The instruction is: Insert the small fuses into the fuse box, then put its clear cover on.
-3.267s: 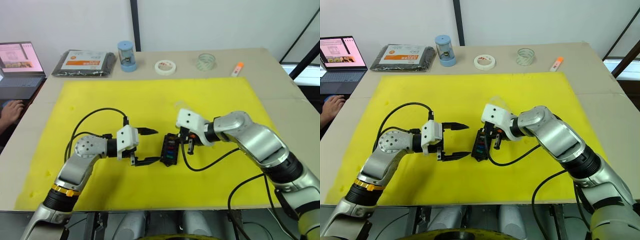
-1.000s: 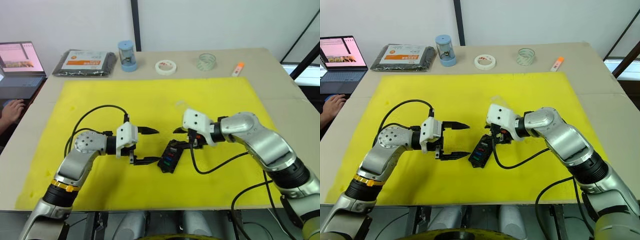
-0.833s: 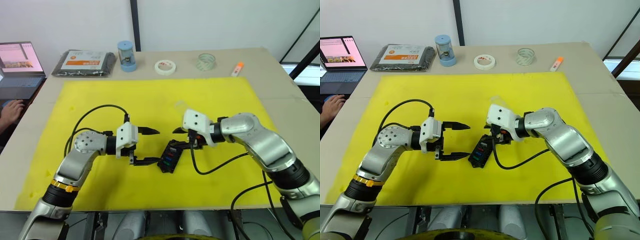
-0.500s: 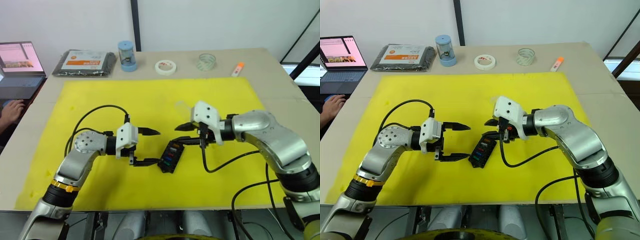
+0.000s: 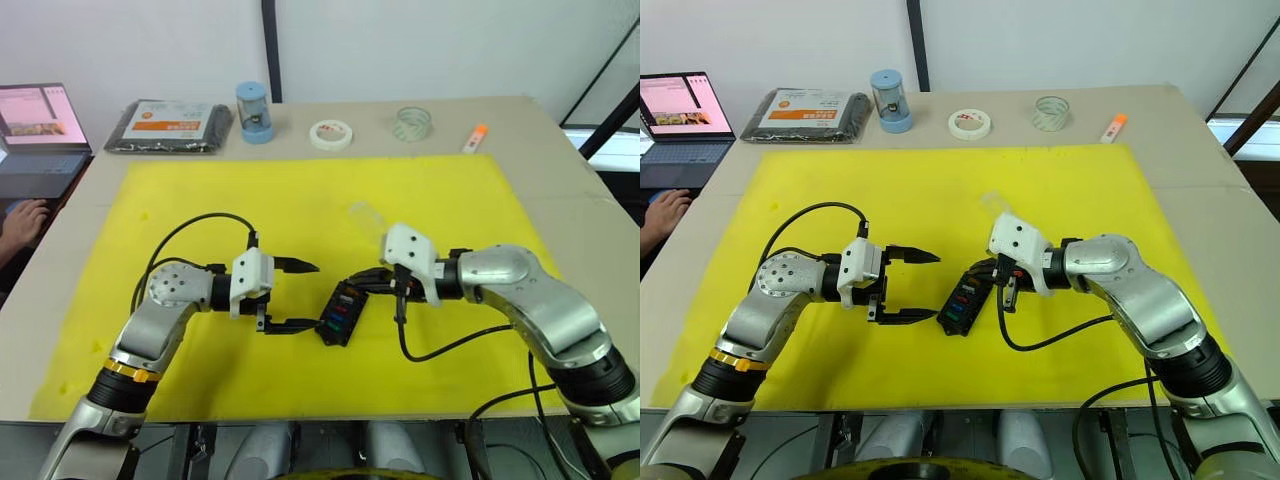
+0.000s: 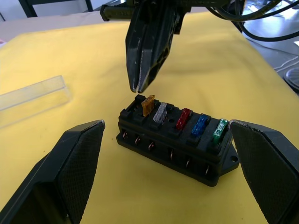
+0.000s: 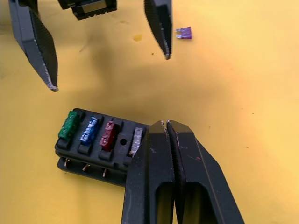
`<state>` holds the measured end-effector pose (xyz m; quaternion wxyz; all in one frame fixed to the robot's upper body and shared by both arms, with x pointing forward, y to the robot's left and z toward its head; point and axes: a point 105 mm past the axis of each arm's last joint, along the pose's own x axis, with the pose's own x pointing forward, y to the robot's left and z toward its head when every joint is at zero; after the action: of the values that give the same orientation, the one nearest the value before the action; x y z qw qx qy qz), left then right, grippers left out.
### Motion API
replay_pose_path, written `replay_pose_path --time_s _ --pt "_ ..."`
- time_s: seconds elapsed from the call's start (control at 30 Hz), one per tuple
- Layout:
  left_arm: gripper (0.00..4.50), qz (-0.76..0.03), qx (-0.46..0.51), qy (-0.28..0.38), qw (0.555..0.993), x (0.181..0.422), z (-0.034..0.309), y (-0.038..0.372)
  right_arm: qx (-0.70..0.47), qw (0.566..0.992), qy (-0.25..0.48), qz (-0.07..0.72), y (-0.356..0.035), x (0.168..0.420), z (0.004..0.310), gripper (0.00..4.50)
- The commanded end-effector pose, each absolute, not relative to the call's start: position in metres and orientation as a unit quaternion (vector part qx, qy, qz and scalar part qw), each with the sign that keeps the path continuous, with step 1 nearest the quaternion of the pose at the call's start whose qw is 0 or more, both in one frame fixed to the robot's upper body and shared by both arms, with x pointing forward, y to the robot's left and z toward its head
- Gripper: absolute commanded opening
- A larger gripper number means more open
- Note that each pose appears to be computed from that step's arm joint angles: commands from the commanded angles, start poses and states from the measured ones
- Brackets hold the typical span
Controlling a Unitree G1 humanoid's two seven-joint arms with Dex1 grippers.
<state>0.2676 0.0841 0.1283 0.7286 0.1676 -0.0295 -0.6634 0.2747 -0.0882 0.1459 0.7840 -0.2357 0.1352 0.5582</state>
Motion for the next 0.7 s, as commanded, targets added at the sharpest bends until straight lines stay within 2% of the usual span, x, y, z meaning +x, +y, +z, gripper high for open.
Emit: replay_pose_path --time_s 0.03,0.7 --pt "4.50 -0.662 0.180 -0.047 0.726 0.267 0.137 0.083 -0.244 0.783 0.117 0.560 -0.085 0.274 0.150 0.03" --pt "4.50 -0.659 0.185 -0.047 0.728 0.268 0.143 0.081 -0.274 0.774 0.159 0.549 -0.089 0.278 0.120 0.03"
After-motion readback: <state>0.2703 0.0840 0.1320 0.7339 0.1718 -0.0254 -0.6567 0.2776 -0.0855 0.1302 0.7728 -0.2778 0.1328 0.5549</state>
